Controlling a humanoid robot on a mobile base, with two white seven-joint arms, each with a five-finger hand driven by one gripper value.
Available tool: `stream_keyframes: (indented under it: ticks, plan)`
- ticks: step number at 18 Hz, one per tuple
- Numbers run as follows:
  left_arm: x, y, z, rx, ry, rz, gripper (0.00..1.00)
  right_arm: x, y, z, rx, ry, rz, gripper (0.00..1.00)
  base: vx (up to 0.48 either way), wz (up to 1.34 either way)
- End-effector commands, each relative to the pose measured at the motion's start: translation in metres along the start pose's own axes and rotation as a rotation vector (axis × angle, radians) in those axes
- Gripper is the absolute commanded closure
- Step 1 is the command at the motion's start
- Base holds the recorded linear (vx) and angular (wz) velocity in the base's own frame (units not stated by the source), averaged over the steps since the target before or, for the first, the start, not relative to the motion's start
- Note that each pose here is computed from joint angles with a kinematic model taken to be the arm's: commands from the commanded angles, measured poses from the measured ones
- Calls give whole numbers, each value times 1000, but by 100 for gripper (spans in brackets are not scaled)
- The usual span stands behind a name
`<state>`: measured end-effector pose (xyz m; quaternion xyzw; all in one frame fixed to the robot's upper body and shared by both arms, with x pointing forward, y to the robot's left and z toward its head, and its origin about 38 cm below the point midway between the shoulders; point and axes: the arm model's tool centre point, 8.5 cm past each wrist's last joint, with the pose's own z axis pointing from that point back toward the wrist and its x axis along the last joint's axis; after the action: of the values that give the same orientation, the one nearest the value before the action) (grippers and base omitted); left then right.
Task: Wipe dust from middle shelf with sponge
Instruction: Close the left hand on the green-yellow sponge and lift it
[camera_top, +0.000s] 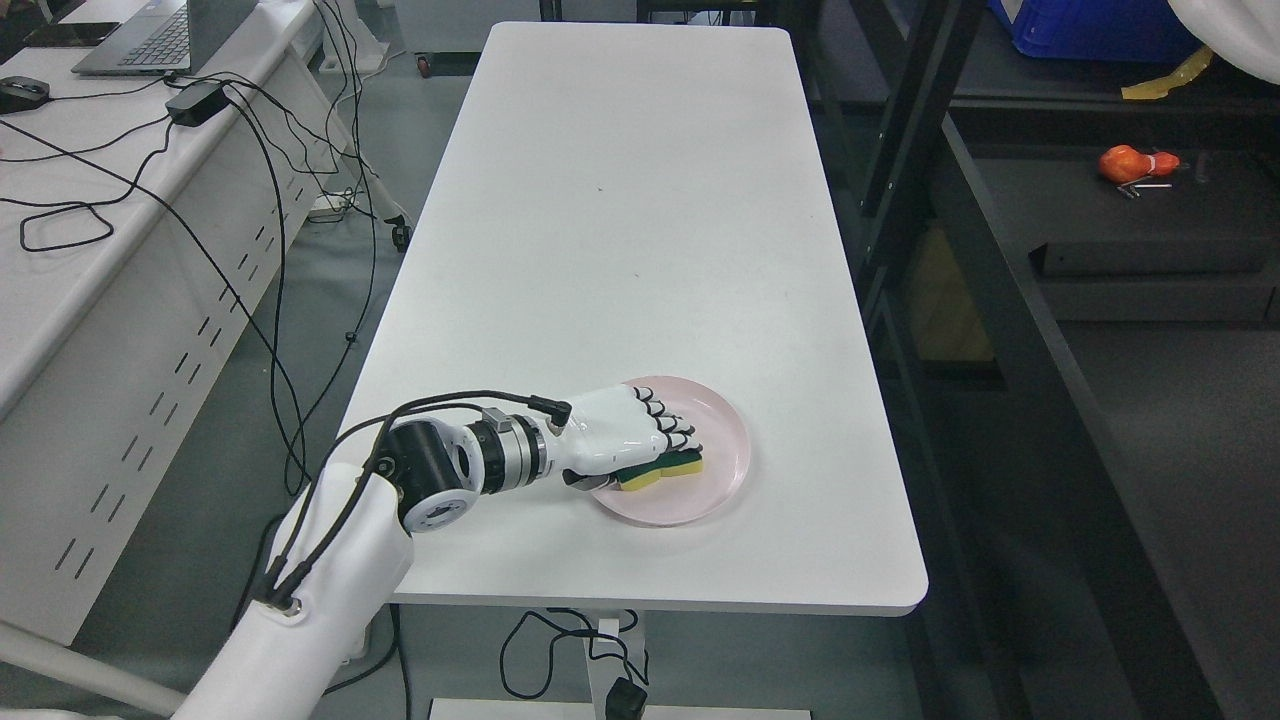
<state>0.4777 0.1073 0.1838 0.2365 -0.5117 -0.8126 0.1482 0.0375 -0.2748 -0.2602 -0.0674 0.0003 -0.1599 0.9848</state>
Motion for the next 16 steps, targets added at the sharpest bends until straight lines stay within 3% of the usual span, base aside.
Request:
stream_keyframes:
  ticks: [1, 5, 7, 11, 16]
  plan:
    - [-3, -2, 10, 51, 23, 55, 40, 10, -10, 0, -14, -22, -3, 0, 0, 0]
    - [-19, -8, 36, 89, 15, 110, 71, 10, -10, 0, -14, -22, -3, 0, 0, 0]
    - [-23, -14, 47, 115, 7, 169, 81, 10, -10, 0, -14, -22, -3, 0, 0, 0]
    - [-43, -16, 73, 206, 61, 253, 95, 10, -10, 0, -14, -22, -3, 0, 0, 0]
    - [-78, 6, 111, 353, 148, 292, 100, 10, -10, 0, -14, -22, -3, 0, 0, 0]
